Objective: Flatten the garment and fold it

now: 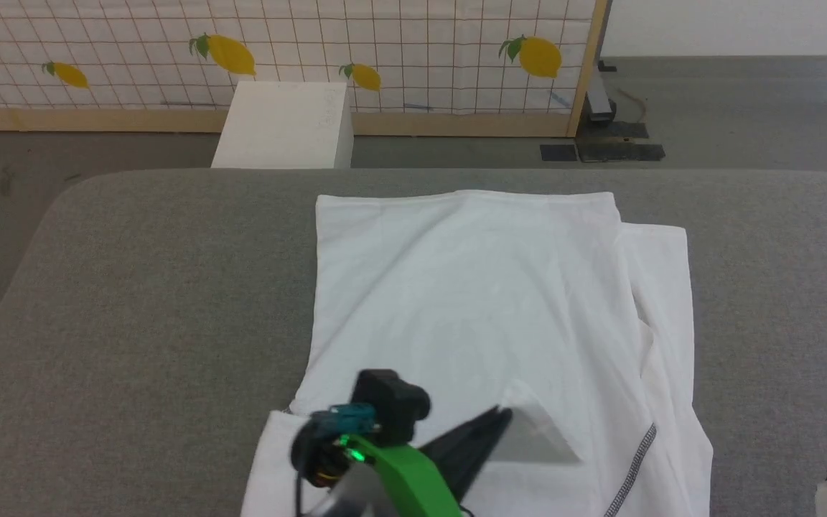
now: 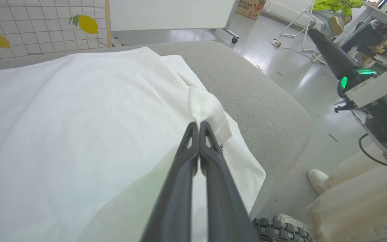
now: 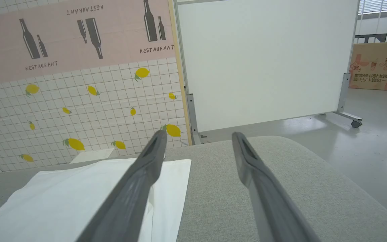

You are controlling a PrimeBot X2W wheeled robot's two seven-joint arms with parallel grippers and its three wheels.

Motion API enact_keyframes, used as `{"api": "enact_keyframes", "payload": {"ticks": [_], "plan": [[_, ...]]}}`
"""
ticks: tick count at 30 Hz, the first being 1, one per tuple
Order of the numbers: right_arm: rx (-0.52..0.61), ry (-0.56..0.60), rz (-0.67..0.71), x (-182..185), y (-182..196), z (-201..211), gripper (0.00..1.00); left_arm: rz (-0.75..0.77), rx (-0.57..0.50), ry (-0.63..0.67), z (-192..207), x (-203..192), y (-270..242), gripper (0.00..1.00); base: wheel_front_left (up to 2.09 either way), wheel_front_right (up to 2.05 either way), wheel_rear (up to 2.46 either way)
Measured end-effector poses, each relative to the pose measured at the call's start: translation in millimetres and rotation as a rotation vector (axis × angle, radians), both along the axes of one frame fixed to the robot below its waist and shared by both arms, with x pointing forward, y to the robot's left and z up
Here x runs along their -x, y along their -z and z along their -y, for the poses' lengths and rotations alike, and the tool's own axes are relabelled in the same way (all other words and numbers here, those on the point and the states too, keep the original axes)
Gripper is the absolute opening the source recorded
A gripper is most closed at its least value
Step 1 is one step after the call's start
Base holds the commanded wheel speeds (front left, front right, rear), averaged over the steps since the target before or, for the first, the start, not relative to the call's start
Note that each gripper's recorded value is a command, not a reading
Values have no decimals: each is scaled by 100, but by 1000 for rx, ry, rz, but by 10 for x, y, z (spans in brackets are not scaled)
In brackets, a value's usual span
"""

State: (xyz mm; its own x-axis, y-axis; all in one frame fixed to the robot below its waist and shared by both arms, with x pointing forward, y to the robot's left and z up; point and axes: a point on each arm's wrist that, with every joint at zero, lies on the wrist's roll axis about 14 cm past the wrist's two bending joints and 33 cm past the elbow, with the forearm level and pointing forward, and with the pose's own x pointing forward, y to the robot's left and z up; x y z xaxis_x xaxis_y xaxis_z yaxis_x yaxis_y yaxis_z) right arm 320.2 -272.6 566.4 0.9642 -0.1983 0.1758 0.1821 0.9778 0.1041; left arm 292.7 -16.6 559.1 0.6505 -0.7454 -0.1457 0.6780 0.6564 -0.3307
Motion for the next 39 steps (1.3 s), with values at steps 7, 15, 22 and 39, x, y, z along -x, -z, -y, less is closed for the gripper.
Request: {"api": "enact_keyframes", "payload": {"ticks": [7, 15, 22, 39], "plan": [[1, 6, -11, -16, 27, 13, 100, -45, 53, 138, 658, 134, 177, 0, 0, 0, 0], [0, 10, -26, -60, 70, 17, 100, -15, 73, 286, 1089, 281, 247, 0, 0, 0, 0], [-6, 14, -49, -107, 146, 21, 100, 22, -43, 358, 1271, 322, 633, 0, 0, 0, 0], [-8, 23, -70, -191, 222, 49, 100, -259, -148, 391, 1194, 442, 1263, 100, 0, 0, 0]]}}
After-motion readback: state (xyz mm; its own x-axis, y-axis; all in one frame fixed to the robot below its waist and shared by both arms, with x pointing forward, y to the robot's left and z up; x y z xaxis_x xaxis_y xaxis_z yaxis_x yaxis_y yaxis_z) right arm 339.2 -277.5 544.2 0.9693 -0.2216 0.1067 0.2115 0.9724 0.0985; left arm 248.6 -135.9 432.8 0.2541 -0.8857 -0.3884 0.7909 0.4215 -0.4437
